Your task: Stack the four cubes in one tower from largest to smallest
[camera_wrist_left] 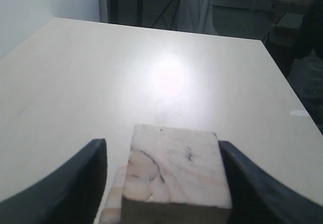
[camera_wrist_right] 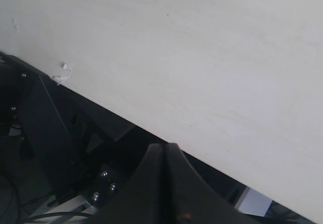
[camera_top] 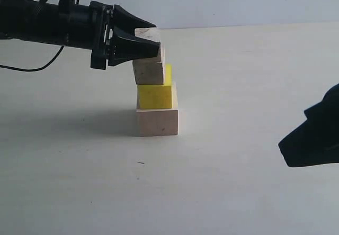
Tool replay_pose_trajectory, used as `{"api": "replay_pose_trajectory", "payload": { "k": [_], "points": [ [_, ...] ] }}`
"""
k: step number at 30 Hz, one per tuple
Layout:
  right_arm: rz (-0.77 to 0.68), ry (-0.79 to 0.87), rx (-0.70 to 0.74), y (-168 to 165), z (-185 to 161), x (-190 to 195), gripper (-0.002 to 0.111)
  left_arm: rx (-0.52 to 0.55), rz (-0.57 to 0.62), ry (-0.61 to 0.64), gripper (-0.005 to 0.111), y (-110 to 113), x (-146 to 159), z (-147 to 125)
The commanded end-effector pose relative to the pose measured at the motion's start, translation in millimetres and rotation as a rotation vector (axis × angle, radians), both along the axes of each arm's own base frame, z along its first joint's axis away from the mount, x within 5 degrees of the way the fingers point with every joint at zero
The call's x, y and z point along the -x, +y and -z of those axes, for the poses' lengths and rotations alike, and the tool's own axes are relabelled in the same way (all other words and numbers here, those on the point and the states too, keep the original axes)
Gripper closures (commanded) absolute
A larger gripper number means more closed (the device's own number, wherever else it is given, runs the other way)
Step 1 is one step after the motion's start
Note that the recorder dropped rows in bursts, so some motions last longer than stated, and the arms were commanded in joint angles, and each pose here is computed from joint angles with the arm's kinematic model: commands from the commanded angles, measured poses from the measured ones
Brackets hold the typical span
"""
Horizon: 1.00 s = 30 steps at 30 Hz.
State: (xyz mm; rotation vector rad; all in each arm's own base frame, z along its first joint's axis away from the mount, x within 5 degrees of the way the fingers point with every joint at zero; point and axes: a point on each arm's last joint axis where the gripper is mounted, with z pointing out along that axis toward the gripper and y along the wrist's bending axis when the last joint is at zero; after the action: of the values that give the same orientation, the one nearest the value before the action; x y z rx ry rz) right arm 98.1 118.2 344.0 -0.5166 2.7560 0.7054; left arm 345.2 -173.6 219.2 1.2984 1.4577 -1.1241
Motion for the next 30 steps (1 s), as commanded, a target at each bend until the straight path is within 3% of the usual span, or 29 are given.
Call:
{"api": "replay_pose_trajectory", "payload": {
  "k": [1,17,23,30],
  "points": [
    [-0.011,-0.003,-0.001,-1,0,2,0.108,0.009,-0.002,-0.006,0.047,2,1,-5],
    [-0.011,-0.003,-0.001,-1,0,2,0.108,0.027,-0.016,0.001,0.047,1,0,-6],
    [-0.011,-0.003,-0.001,-1,0,2,0.108,0.03,-0.018,-0.001,0.039,1,0,-7],
    [-0.01,-0.005,-0.002,-1,0,2,0.108,0.04,-0.021,-0.024,0.039,2,2,-17]
  ]
}}
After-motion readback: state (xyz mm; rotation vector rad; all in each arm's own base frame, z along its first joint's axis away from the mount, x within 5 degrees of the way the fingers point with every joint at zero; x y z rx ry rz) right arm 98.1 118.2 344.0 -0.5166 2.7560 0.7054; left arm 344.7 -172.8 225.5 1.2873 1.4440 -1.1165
